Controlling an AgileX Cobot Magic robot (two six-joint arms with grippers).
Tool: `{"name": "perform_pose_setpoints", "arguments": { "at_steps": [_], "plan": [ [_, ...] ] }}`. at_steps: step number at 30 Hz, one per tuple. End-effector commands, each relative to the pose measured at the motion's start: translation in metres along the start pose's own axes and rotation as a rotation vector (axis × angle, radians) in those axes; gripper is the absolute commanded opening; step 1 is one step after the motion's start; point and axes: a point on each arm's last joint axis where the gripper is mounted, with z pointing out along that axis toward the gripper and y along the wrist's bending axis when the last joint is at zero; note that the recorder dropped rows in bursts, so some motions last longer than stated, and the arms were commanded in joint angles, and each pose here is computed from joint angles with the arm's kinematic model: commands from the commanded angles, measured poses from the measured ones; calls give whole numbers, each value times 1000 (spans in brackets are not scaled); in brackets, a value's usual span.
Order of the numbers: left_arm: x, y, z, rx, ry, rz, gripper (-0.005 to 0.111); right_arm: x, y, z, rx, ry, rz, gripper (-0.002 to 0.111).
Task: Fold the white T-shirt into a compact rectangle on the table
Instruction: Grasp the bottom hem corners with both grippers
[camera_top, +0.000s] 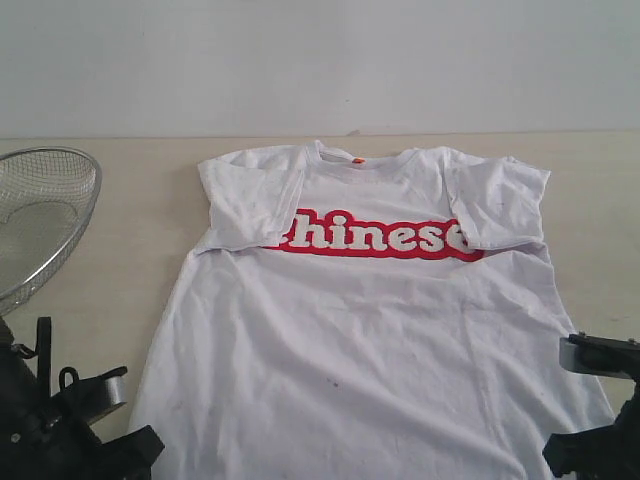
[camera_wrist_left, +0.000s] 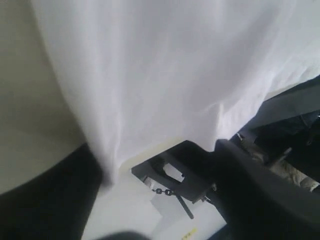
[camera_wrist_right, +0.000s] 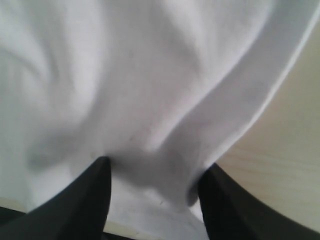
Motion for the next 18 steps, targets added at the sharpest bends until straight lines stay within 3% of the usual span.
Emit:
{"name": "perform_pose_setpoints", "arguments": {
  "at_steps": [1, 18],
  "plan": [
    [-20, 7, 0, -94, -141, 43, 62, -2, 0, 3, -13, -22, -3, 50],
    [-39, -8, -13, -57, -227, 74, 56, -3, 3, 3, -49, -33, -13, 50]
  ]
}}
